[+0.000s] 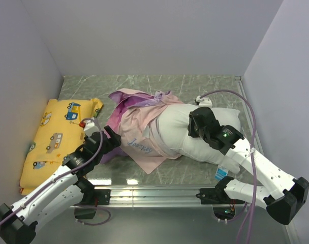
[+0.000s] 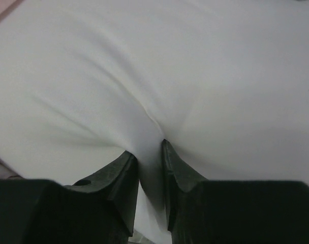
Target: Remove the pillowcase from the pillow
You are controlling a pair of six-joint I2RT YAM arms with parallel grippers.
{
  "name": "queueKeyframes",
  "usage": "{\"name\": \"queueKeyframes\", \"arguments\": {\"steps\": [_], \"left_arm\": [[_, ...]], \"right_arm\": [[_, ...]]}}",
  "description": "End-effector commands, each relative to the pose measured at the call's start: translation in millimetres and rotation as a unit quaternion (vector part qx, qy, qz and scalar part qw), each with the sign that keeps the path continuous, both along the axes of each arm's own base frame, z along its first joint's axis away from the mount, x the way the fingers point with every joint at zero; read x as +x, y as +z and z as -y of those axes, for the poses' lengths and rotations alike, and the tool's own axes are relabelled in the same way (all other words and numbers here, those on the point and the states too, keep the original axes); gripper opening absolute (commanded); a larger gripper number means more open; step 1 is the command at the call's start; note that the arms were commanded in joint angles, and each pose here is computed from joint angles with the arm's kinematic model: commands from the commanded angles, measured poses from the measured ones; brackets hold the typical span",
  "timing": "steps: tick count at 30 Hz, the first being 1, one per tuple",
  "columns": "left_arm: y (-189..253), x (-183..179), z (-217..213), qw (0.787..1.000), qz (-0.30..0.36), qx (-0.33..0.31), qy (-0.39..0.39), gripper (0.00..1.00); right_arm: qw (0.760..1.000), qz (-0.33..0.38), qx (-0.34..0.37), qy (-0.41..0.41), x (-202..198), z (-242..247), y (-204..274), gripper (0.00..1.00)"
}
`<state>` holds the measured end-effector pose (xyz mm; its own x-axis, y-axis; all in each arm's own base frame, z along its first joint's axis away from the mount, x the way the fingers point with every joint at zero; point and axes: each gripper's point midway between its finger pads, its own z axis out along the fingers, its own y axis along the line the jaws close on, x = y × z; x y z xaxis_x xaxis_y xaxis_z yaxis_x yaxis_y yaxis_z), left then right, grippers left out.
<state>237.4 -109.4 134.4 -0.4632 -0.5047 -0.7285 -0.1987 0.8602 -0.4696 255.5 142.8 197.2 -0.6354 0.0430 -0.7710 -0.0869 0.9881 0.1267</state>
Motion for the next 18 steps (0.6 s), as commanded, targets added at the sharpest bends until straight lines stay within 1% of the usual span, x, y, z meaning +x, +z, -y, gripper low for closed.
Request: {"name": "queueKeyframes", "arguments": {"steps": [1,3,4,7,8,9,10,11,12,13,15,16,18], "left_arm": [[-4.7,-0.2,-9.9,0.999,0.016,-0.016,0.035,0.79],[-13.0,-2.0,-8.8,0.999,0.015,-0.021,0.032,0.77],[-15.0,-1.8,-8.6,0.999,0.014,-0.025,0.035,0.77],[-23.5,-0.2,-3.0,0.999,0.006,-0.024,0.026,0.66],[-26.0,1.5,-0.1,0.999,0.003,-0.025,0.022,0.61],[-28.3,1.7,2.4,1.0,0.0,-0.026,0.017,0.59],[-29.6,2.0,4.7,1.0,-0.002,-0.027,0.012,0.57],[-28.5,4.0,8.7,0.999,0.003,-0.032,0.006,0.57],[-32.2,3.2,9.8,0.999,0.001,-0.032,0.002,0.58],[-32.6,3.2,11.4,0.999,0.0,-0.035,0.0,0.58],[-32.8,3.8,12.8,0.999,-0.001,-0.034,-0.003,0.54],[-32.0,4.3,12.5,0.999,-0.001,-0.034,-0.001,0.52],[-32.3,4.8,13.1,1.0,-0.003,-0.031,-0.003,0.47]], "right_arm": [[1.0,0.027,-0.008,-0.014,9.2,6.9,21.2,0.32],[0.999,0.029,-0.008,-0.011,7.9,7.3,24.0,0.38],[0.999,0.031,-0.006,-0.01,7.5,7.0,28.4,0.44],[0.999,0.038,0.004,0.009,1.1,1.6,40.4,0.56],[0.999,0.044,0.005,0.018,-1.2,-1.8,44.7,0.64],[0.998,0.051,0.008,0.04,-8.3,-10.0,50.4,0.68],[0.997,0.058,0.006,0.055,-13.1,-15.6,55.1,0.75],[0.996,0.061,0.003,0.067,-18.0,-20.6,57.2,0.78],[0.993,0.061,-0.001,0.104,-31.5,-38.8,56.9,0.8],[0.993,0.062,-0.015,0.102,-35.7,-39.2,57.1,0.83],[0.989,0.047,-0.046,0.133,-52.3,-57.3,42.4,0.86],[0.99,0.038,-0.066,0.119,-55.3,-54.0,30.1,0.87],[0.988,0.025,-0.085,0.125,-63.9,-62.3,10.2,0.88]]}}
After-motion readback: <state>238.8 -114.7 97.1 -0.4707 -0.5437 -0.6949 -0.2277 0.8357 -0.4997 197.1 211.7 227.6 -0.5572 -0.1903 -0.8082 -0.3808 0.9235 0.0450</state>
